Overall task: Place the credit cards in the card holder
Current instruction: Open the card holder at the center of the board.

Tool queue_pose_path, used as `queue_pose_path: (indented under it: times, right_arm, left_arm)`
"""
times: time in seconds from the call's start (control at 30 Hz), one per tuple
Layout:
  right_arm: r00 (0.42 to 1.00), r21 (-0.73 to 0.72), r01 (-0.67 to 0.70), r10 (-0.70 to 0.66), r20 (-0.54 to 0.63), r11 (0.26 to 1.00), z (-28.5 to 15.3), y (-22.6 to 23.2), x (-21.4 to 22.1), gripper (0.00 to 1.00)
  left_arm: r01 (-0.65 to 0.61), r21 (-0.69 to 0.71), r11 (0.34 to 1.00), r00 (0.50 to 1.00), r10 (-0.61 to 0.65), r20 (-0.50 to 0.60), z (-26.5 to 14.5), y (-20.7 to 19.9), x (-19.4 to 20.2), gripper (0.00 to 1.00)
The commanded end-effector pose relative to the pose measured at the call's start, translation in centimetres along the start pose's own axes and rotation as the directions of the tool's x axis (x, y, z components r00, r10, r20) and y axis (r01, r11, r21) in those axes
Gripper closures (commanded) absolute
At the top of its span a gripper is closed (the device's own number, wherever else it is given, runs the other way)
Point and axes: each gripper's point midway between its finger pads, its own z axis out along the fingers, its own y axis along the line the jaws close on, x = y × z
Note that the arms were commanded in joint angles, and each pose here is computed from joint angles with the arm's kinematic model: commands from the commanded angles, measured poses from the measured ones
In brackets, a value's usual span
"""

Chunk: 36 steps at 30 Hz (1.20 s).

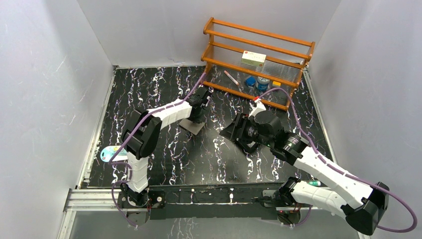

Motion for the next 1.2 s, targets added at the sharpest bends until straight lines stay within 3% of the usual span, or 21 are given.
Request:
queue_pose_path:
  times: [0.0, 0.1, 0.3, 0.53, 0.83, 1.17]
  right_arm:
    - [0.998, -0.026, 0.021, -0.019, 0.061, 0.999, -1.0, 1.2, -1.6, 0.29]
    - [0.998, -0.028, 0.018, -0.016, 0.054, 0.999, -0.9, 1.1, -1.4, 0.29]
    - [0.999, -0.038, 0.012, -0.010, 0.039, 0.999, -0.4, 1.4, -1.2, 0.29]
    - [1.000, -0.073, -0.030, 0.030, -0.005, 0.997, 0.8, 1.4, 0.1, 0.30]
    - [0.999, -0.059, -0.016, 0.013, -0.050, 0.998, 2.9, 0.7, 1.1, 0.30]
    - [0.997, -0.020, 0.015, -0.016, -0.079, 1.000, 4.9, -0.6, 1.8, 0.30]
  left_arm:
    - [0.015, -0.008, 1.000, 0.990, -0.016, -0.138, 1.9, -0.1, 4.6, 0.89]
    - [0.034, -0.013, 0.999, 0.988, -0.035, -0.150, 1.5, 0.0, 5.6, 1.00]
    - [0.119, 0.117, 0.986, 0.990, -0.110, -0.084, -2.3, -1.6, 3.1, 1.00]
    - [0.228, 0.341, 0.912, 0.968, -0.249, 0.018, -9.0, -4.0, -1.7, 1.00]
    - [0.318, 0.547, 0.775, 0.933, -0.358, -0.036, -14.8, -6.6, -2.6, 1.00]
    - [0.312, 0.622, 0.719, 0.938, -0.337, -0.081, -17.3, -7.4, -0.5, 1.00]
